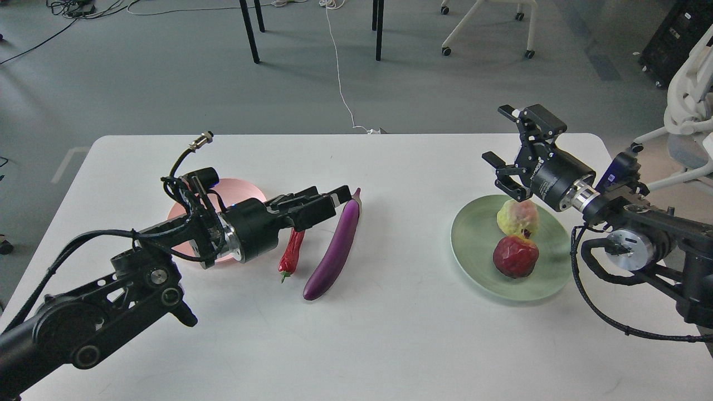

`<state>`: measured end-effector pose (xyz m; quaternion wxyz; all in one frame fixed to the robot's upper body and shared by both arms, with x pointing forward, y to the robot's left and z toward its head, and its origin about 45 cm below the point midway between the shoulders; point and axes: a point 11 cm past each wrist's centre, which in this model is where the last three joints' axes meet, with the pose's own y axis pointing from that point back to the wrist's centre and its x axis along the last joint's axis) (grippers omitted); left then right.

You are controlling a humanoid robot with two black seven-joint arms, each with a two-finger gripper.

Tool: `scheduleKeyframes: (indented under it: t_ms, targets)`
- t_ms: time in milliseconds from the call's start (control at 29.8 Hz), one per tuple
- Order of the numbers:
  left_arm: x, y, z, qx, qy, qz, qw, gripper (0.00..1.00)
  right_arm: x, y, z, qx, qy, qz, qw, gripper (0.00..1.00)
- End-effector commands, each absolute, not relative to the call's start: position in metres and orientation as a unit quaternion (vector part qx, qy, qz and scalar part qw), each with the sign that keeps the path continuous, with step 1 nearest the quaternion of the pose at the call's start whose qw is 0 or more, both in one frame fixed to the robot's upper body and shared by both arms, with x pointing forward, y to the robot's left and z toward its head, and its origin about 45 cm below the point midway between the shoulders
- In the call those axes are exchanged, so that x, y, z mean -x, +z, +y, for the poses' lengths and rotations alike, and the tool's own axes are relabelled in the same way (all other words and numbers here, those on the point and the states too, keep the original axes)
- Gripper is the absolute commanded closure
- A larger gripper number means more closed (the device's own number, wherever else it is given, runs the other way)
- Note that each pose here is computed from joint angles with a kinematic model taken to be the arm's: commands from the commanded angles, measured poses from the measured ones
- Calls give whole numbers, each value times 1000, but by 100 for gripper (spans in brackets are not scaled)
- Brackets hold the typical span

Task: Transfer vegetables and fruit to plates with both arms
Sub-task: 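Lower the left gripper onto the red chili pepper and grasp it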

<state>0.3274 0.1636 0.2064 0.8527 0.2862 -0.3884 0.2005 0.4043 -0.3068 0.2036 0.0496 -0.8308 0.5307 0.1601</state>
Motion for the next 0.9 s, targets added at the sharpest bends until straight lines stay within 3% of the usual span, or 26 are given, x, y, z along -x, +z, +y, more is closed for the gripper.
scheduleKeyframes:
  t_ms: [0,302,503,871]
  targets:
    - [-348,202,176,-378,131,-453,797,2,-395,205,-336,812,195,542,95,2]
    - [-374,165,192,-515,54,-451,727,8,-385,196,-345,809,206,544,90,2]
    - [-376,153,198,-525,67,-419,738,23,-385,196,-345,809,205,544,90,2]
    - [-387,130,183,-544,85,-389,739,24,-386,199,-346,808,203,545,93,2]
